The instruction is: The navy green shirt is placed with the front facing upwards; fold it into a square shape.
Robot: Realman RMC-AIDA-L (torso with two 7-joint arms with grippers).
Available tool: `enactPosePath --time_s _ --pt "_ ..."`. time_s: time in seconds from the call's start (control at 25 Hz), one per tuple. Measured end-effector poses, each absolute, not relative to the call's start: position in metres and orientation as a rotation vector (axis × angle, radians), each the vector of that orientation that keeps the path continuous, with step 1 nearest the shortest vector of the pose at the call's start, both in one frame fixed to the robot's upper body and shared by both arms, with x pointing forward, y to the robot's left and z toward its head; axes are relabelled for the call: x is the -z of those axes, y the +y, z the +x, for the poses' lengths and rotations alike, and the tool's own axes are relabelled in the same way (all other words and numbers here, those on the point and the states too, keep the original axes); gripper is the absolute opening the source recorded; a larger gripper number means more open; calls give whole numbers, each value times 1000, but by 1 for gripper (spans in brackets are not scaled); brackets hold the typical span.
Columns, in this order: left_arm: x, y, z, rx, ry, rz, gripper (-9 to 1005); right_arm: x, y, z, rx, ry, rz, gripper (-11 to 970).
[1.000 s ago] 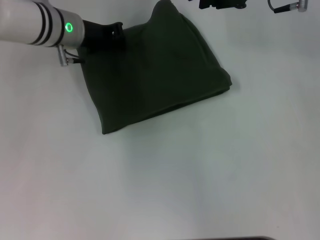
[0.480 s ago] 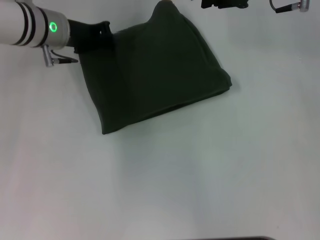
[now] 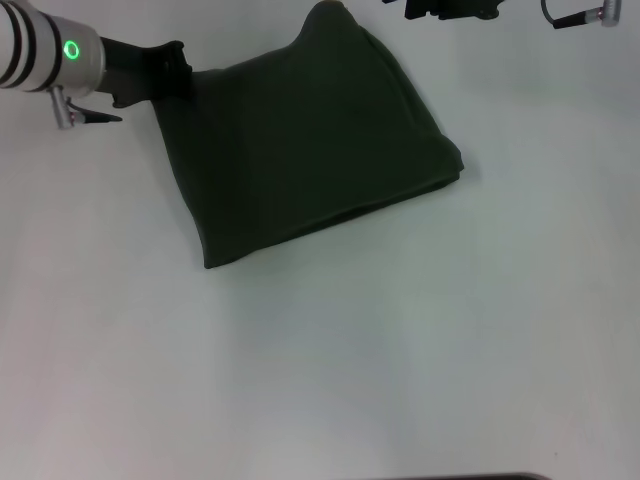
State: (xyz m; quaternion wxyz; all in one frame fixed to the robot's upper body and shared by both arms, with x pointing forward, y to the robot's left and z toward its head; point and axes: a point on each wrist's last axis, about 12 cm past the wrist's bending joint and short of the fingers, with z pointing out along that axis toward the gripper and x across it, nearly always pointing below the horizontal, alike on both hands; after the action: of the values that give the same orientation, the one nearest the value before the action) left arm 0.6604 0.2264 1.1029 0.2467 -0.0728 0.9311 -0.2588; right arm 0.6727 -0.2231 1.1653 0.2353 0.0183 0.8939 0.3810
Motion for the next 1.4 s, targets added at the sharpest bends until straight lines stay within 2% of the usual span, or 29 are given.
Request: enactPosePath --time_s 0.36,0.8,0.92,1.12,1.4 --pt "-1104 216 657 691 2557 -133 1 -1166 -221 673 -1049 2454 43 353" --pt "-1105 241 660 634 2555 -206 1 -1165 -224 672 -1046 2455 50 344" --pt "-1112 248 658 683 2538 -228 0 -1168 -221 672 -1057 2460 27 342" --pt "-1136 260 645 829 2457 -222 0 -1179 -194 668 -1081 2512 -197 338" --pt "-1163 274 637 929 2437 -178 0 -1182 -153 671 -877 2576 -473 333"
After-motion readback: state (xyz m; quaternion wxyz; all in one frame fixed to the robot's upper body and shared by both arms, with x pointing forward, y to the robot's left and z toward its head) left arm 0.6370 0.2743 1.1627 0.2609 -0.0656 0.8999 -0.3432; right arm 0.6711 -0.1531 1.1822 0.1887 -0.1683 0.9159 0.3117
